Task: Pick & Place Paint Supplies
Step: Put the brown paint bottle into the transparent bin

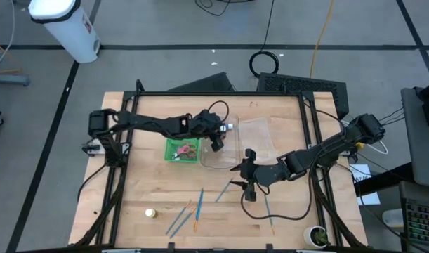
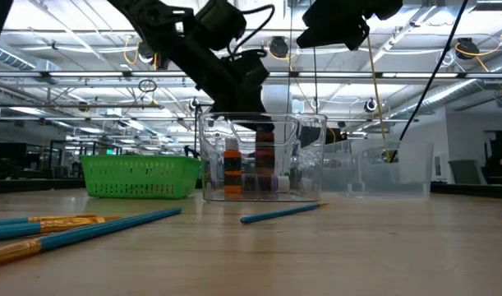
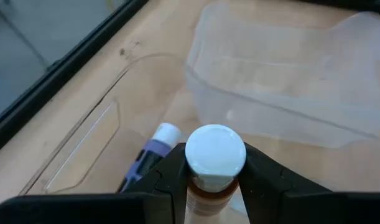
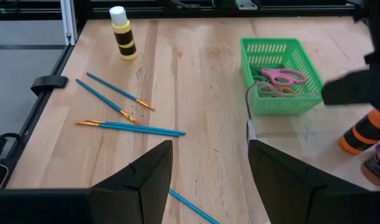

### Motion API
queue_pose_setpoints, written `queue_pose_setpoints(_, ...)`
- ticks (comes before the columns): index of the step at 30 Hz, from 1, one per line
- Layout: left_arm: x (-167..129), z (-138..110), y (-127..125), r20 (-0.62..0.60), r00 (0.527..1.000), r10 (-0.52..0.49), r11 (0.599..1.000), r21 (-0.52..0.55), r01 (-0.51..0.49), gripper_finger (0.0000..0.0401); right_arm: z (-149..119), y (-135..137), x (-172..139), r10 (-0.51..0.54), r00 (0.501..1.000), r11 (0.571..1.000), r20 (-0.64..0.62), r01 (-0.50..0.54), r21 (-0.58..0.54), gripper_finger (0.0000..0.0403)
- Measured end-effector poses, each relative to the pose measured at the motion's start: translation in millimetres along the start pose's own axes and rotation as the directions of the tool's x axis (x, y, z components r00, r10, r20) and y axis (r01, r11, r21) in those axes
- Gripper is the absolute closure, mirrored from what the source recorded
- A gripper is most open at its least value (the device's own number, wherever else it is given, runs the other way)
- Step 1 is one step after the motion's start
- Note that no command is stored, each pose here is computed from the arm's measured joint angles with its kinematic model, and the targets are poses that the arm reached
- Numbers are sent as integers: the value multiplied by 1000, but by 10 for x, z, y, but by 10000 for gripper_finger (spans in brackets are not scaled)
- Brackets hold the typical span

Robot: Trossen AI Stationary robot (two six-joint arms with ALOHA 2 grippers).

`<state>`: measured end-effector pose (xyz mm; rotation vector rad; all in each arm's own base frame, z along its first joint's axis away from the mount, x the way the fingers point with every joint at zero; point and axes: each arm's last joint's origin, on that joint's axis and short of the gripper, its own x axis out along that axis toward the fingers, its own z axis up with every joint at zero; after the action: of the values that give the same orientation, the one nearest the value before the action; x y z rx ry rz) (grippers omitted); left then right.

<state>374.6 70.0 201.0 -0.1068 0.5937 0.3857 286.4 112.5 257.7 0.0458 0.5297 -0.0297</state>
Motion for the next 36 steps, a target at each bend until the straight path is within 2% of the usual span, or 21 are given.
queue_pose_setpoints(3,81,-61,4,-13,999,45,999,-11,-45,288,-2,0,0,0,1000,1000,-2,0,-1,202)
queue_pose_setpoints(17,133,-88,129,-36,996,76,993,-88,-79,288,-6,-1,0,0,1000,1000,-6,0,-2,203)
queue_pose_setpoints(36,132,-102,120,-53,997,50,991,-120,-56,288,0,1,1,2,1000,1000,0,-2,8,204)
